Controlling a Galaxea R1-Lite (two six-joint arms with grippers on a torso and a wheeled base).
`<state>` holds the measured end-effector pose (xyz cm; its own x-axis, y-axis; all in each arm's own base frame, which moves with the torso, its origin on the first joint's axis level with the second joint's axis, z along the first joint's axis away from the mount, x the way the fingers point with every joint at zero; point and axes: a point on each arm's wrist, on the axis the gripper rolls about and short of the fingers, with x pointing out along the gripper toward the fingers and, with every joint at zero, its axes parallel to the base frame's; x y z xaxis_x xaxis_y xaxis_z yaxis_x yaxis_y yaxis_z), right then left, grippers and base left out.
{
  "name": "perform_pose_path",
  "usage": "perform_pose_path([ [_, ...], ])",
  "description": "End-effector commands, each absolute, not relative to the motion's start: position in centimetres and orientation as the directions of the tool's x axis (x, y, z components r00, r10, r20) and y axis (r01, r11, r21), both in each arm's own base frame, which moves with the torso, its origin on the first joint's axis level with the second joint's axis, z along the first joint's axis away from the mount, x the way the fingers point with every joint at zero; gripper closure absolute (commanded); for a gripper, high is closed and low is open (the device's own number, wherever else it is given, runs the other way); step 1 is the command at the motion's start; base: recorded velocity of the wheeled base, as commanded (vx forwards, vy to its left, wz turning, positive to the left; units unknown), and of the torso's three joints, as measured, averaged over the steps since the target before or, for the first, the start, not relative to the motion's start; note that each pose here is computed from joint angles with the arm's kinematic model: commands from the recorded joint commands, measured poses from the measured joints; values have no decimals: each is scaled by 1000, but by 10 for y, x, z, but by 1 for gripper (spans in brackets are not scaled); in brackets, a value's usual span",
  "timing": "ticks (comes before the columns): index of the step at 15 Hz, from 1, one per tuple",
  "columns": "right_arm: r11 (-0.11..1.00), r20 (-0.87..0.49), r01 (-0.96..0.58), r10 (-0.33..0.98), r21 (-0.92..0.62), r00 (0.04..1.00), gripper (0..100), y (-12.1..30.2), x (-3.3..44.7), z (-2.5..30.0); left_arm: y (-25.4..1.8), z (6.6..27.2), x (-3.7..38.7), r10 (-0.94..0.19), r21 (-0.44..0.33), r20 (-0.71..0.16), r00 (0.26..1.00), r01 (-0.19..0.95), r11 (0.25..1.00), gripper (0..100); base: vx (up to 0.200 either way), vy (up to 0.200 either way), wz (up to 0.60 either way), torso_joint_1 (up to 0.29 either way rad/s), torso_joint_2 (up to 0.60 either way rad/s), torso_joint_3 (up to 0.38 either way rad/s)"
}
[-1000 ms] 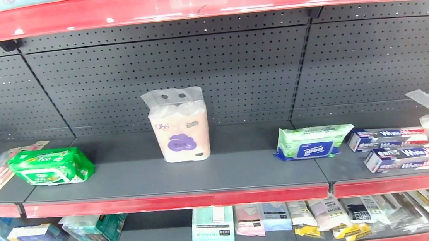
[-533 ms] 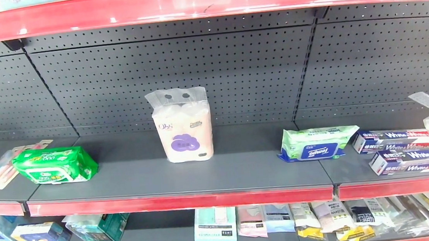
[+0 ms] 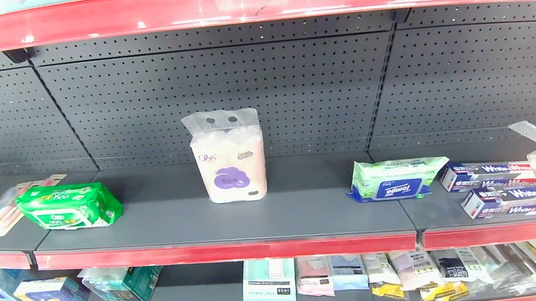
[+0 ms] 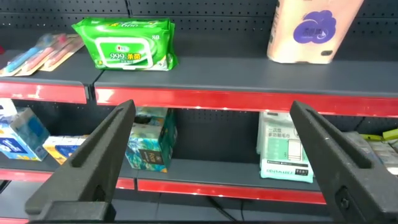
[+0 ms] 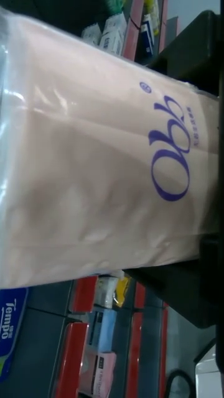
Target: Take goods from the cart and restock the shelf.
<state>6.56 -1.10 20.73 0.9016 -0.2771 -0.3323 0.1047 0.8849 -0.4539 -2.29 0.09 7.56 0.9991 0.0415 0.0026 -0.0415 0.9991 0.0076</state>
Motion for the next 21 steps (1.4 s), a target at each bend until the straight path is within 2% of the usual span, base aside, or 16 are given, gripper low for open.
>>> perform_pose_path([
  [1, 884, -337, 101, -277, -455, 900, 100, -11, 65, 206, 1, 76, -23, 43, 8, 2, 999, -43, 999, 0, 0, 0, 0, 0, 0, 0],
  [8, 892, -318, 98, -257, -440, 913, 100, -11, 67, 212, 1, 76, -23, 41, 12, 2, 999, -41, 999, 0, 0, 0, 0, 0, 0, 0],
  [10, 903, -314, 68, -217, -424, 924, 100, -10, 67, 215, 1, 76, -20, 34, 15, -38, 999, -33, 999, 0, 0, 0, 0, 0, 0, 0],
  [11, 905, -320, 62, -212, -421, 923, 100, -10, 68, 213, 1, 77, -16, 5, 19, -90, 996, -3, 1000, 0, 0, 0, 0, 0, 0, 0],
  [12, 910, -325, 57, -204, -410, 923, 100, -10, 68, 212, 2, 77, -15, -40, 19, -96, 995, 42, 999, 0, 0, 0, 0, 0, 0, 0],
  [15, 931, -324, 77, -200, -356, 925, 100, -9, 66, 211, 2, 77, -15, -44, 19, -96, 994, 46, 999, 0, 0, 0, 0, 0, 0, 0],
  [17, 956, -341, 27, -130, -291, 931, 100, -7, 63, 202, 2, 77, -15, -44, 19, -96, 994, 46, 999, 0, 0, 0, 0, 0, 0, 0],
  [19, 960, -351, -13, -90, -279, 932, 100, -6, 57, 192, 2, 78, -12, -42, 19, -138, 990, 45, 999, 0, 0, 0, 0, 0, 0, 0],
  [21, 959, -343, 1, -102, -283, 934, 100, -7, 59, 197, 2, 78, -9, -35, 27, -183, 982, 41, 999, 0, 0, 0, 0, 0, 0, 0],
])
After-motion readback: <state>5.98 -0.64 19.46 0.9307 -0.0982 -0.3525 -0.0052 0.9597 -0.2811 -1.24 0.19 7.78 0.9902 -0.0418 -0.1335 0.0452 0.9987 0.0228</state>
